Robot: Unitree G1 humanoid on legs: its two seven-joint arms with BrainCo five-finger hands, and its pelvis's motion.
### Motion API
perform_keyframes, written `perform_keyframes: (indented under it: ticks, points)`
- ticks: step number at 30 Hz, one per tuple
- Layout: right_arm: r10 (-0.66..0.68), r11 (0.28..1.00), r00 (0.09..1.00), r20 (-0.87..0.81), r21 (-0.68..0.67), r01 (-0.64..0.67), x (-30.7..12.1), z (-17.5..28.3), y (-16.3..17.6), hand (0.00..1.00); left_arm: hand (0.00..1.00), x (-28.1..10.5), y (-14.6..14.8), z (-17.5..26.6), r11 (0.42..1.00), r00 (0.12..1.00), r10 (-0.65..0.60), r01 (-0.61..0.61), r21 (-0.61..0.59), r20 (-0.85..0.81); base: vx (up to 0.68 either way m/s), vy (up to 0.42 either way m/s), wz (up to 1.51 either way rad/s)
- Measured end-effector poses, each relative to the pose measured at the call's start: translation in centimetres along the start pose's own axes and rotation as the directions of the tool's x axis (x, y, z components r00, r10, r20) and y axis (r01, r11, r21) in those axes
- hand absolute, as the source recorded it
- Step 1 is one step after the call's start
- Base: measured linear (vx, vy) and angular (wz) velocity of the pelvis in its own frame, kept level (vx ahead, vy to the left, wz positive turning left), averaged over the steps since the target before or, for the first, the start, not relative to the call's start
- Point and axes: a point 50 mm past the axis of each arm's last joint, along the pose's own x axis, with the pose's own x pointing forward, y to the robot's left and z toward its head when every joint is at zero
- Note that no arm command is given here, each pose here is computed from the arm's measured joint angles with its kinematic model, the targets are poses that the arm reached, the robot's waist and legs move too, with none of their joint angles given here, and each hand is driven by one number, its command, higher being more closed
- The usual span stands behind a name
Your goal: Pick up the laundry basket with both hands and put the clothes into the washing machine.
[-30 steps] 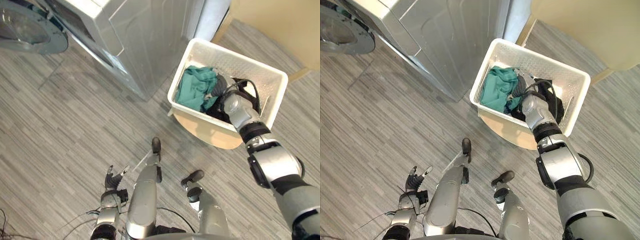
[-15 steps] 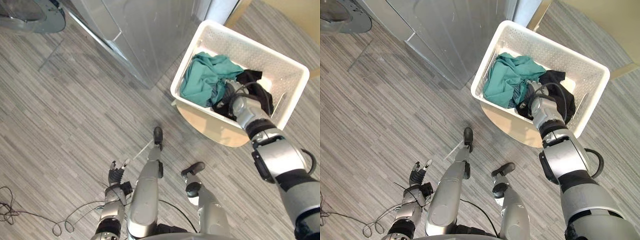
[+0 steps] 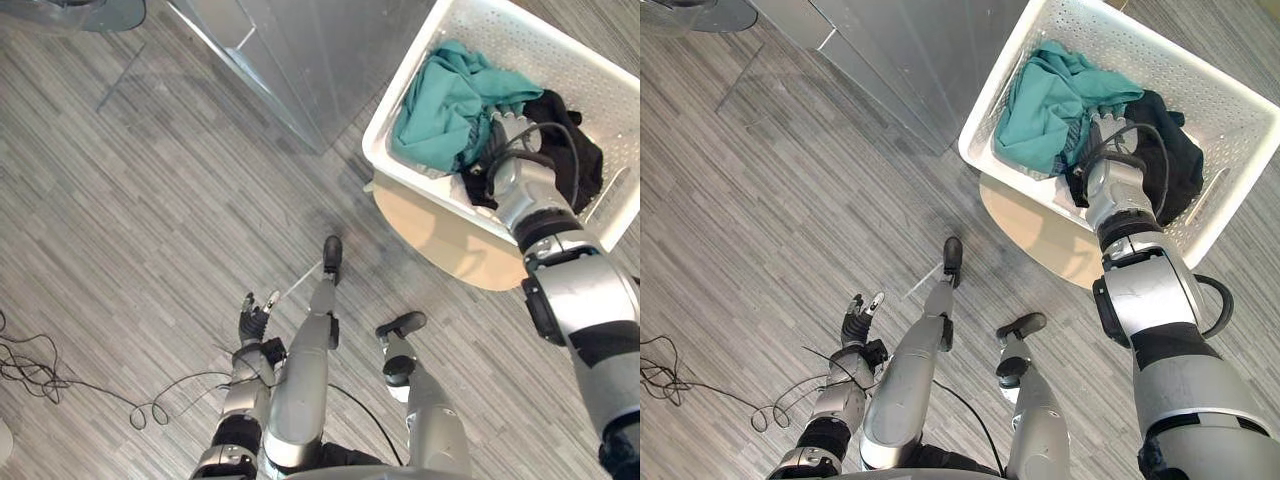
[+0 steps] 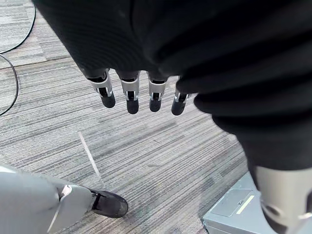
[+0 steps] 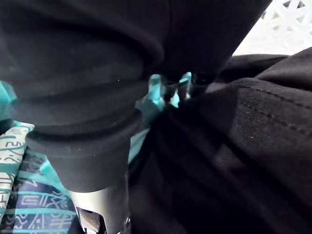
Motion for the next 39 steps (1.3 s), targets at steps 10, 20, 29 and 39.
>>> perform_keyframes:
  ticks: [10, 20, 29, 39]
  points:
    - [-0.067, 0.997, 0.996, -0.053, 0.040, 0.069, 0.0, -2.1, -0.8, 1.00, 0.00, 0.0, -0.3, 0.8, 1.000, 0.999, -0.010, 0.011, -0.009, 0.033, 0.03, 0.037, 0.14]
    - [0.025, 0.981, 0.996, -0.080, 0.195, -0.009, -0.8, -2.5, 2.6, 1.00, 0.00, 0.1, -0.2, 1.2, 1.000, 0.999, -0.004, 0.005, -0.019, 0.048, 0.00, 0.000, 0.04]
    - [-0.273, 0.865, 0.962, 0.010, 0.440, 0.241, -1.0, 0.4, -3.3, 1.00, 0.00, -0.2, 1.9, 0.8, 0.998, 0.998, 0.030, -0.032, 0.049, 0.057, -0.10, 0.017, -0.17]
    - [-0.670, 0.546, 0.739, -0.071, 0.627, 0.555, -4.7, -0.5, -10.8, 1.00, 0.00, -2.5, 1.8, 5.8, 0.985, 0.942, -0.051, -0.008, 0.175, 0.331, -0.03, -0.025, -0.04]
